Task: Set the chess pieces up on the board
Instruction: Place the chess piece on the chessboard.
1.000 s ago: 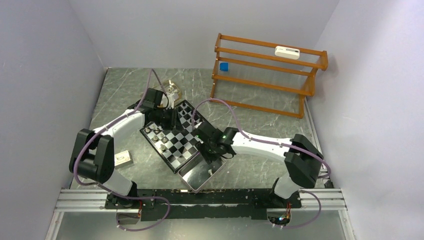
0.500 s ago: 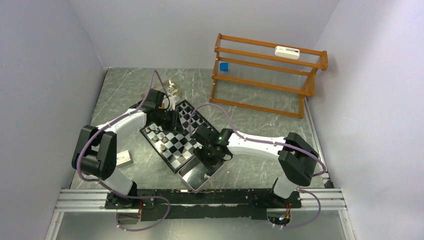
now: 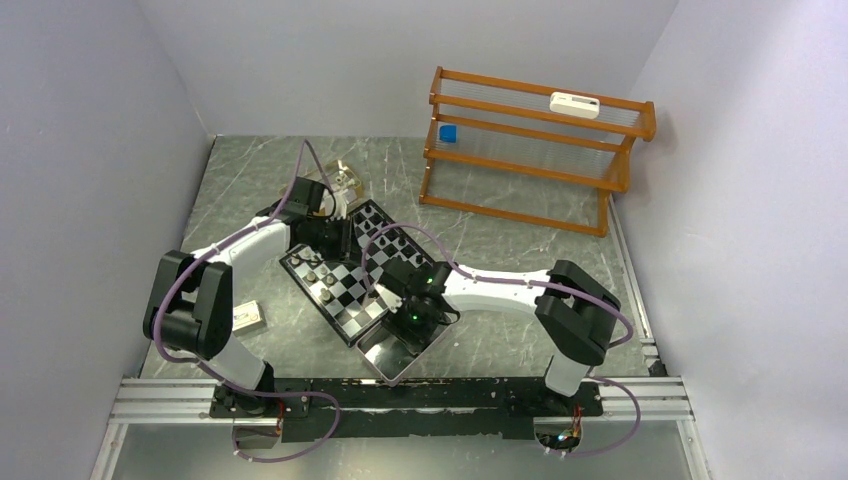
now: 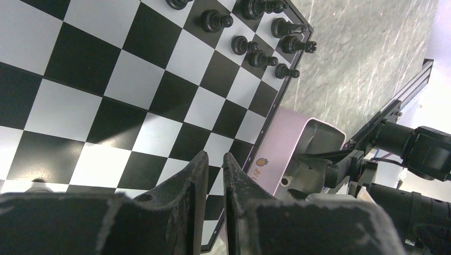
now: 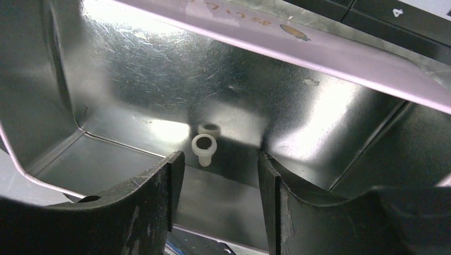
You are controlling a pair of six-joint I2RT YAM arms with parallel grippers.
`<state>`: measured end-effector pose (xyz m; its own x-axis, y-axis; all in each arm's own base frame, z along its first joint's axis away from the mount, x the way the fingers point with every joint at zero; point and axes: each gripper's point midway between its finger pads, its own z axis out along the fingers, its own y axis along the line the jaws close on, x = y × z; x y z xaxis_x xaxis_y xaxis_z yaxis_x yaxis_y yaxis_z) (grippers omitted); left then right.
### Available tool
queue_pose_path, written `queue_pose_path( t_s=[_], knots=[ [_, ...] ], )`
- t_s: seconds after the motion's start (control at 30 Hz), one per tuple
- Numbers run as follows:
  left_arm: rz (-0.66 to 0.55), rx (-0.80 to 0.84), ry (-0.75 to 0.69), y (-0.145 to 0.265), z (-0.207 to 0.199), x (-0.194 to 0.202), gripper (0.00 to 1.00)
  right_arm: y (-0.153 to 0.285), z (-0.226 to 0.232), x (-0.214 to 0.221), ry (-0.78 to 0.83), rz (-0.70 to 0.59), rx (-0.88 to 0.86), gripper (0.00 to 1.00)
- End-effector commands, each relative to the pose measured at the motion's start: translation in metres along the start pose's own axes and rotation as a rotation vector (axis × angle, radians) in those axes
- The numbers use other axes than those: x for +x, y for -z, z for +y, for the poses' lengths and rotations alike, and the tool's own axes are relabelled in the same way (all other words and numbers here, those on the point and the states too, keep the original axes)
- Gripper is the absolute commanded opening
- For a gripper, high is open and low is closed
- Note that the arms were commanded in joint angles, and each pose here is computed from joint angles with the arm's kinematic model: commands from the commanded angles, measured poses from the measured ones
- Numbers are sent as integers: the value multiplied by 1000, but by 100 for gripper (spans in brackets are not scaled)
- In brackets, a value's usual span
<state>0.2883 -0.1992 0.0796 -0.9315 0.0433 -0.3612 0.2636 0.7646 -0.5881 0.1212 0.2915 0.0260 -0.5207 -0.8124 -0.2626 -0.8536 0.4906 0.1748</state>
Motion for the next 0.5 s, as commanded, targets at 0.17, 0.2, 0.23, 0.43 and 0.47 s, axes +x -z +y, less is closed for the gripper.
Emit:
queue_pose_path(
  t_s=[0.17, 0.2, 0.23, 0.43, 0.47],
  knots=[
    [-23, 11, -16, 5, 1, -7, 23, -2, 0, -9, 54, -17, -2, 51],
    [-23, 11, -15, 5, 1, -7, 23, -3, 1, -10, 53, -20, -6, 51],
    [-23, 10, -13, 5, 1, -6, 22, -3, 1, -11, 50, -21, -4, 50],
    [-28, 5, -12, 7, 3, -7, 22, -6, -10, -8, 38, -11, 58, 38],
    [-28, 5, -11, 7, 3, -7, 22, -6, -11, -8, 38, -10, 67, 36]
  ],
)
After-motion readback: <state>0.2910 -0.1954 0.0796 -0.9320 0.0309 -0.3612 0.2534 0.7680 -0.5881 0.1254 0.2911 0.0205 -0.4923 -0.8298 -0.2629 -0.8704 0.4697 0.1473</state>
